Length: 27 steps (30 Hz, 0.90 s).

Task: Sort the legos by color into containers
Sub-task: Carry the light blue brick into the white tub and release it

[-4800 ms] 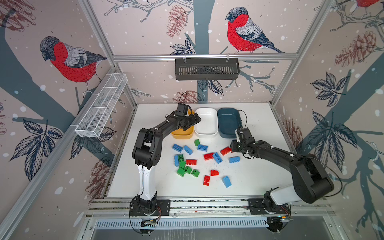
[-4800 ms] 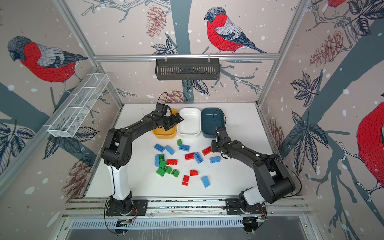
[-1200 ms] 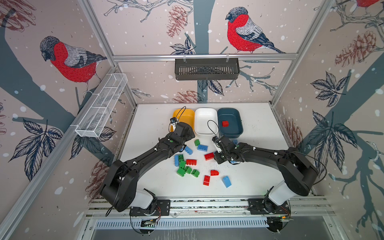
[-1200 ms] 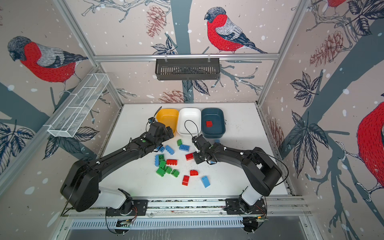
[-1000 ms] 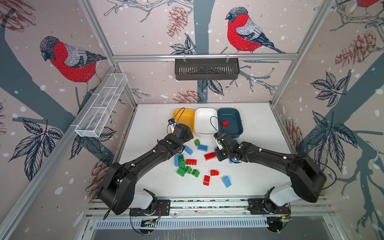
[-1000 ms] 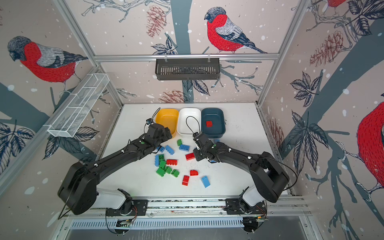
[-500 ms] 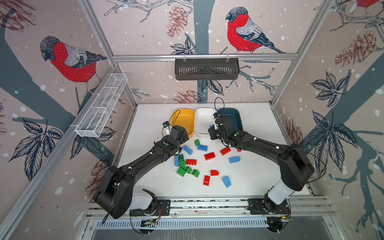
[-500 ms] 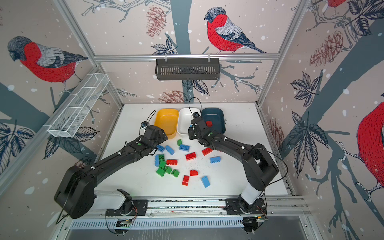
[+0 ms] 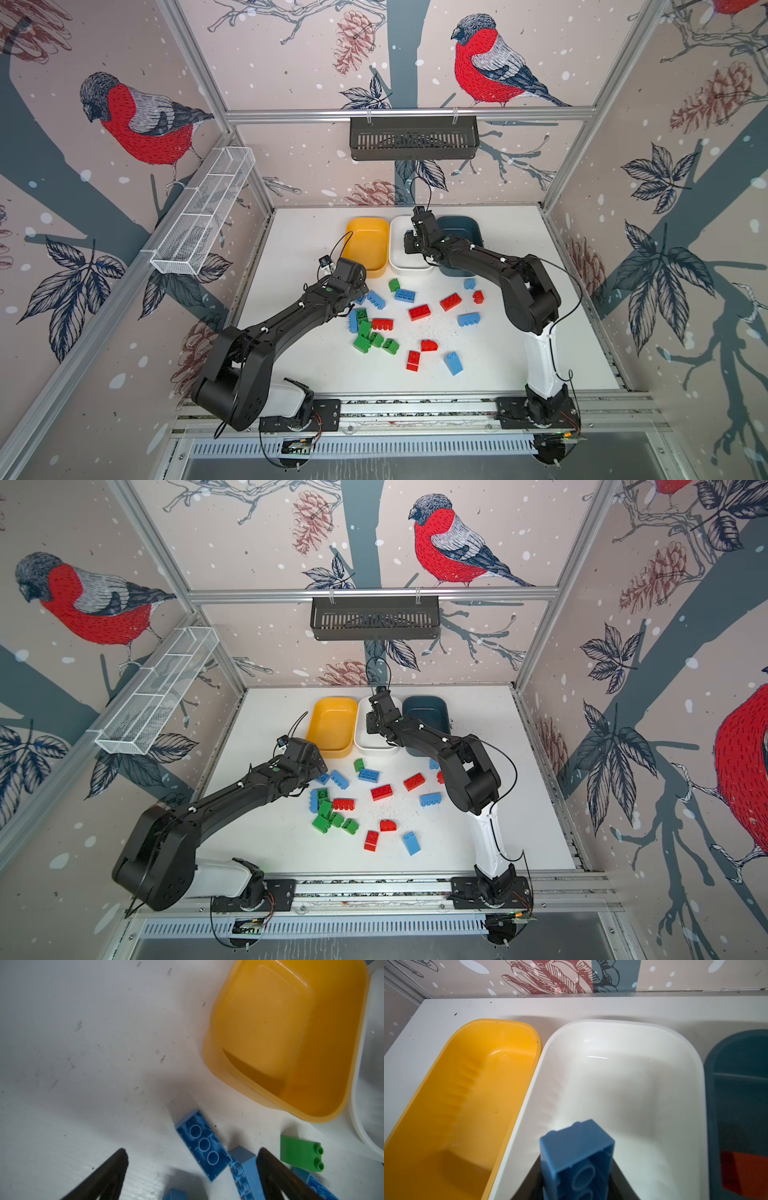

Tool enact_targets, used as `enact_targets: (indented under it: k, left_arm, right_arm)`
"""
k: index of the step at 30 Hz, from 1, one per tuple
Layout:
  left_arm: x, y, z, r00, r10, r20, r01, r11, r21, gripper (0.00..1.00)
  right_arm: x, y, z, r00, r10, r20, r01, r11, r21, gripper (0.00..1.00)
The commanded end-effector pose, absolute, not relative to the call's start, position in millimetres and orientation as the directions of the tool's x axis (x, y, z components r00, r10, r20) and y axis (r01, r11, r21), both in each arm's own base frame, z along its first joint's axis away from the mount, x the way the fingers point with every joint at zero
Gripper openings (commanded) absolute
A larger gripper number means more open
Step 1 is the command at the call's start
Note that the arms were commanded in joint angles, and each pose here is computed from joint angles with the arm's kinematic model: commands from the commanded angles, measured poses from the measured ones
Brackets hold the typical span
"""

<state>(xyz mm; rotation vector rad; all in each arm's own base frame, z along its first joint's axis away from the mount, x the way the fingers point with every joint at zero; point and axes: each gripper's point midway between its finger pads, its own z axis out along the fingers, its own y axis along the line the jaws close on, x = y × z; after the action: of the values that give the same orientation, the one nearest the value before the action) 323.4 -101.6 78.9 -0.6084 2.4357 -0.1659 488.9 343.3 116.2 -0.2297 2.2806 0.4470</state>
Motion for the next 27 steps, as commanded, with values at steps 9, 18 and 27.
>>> enact_targets:
  k: [9,18,27]
  left_arm:
    - [314,-111,63,-0.767,-0.452,-0.455,-0.373,0.891,-0.258,0.94]
    - [327,-107,58,-0.739,-0.492,-0.460,-0.433,0.870,-0.236,0.82]
    - [332,-101,41,-0.727,-0.509,-0.461,-0.488,0.855,-0.175,0.73]
  right_arm:
    - [482,352,148,-0.661,0.003,-0.751,-0.310,0.909,0.277,0.67]
    - [433,348,195,-0.599,0.013,-0.801,-0.403,0.859,0.316,0.89]
    - [396,302,216,-0.494,0.140,-0.858,-0.301,0.898,0.320,0.99]
